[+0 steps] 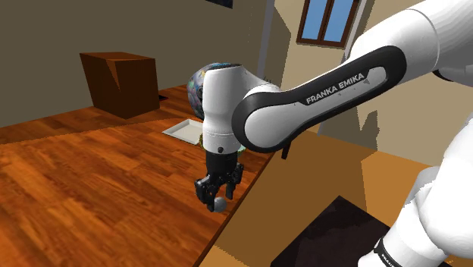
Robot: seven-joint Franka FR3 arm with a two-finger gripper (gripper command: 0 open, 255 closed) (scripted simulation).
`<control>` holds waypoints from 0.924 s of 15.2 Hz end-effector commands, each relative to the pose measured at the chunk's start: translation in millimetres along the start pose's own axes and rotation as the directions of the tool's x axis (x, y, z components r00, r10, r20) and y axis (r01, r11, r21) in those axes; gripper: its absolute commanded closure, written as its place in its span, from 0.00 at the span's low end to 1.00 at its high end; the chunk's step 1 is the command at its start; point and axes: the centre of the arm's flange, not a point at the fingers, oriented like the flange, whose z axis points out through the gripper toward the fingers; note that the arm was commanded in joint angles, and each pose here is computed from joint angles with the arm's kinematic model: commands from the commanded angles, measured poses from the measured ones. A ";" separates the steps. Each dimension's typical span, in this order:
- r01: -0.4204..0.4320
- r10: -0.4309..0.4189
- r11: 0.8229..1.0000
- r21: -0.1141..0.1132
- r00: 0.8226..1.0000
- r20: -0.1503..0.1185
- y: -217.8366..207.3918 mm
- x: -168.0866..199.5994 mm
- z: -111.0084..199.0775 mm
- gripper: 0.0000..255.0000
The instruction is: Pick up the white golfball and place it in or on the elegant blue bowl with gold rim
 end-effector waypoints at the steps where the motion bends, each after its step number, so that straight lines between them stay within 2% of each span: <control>1: 0.000 0.000 1.000 0.000 1.000 0.000 0.0 0.0 0.0 1.00; 9: 0.000 0.000 1.000 0.000 1.000 0.000 0.0 0.0 0.1 1.00; 14: 0.000 0.000 1.000 0.000 1.000 0.000 -0.8 -2.2 -26.2 1.00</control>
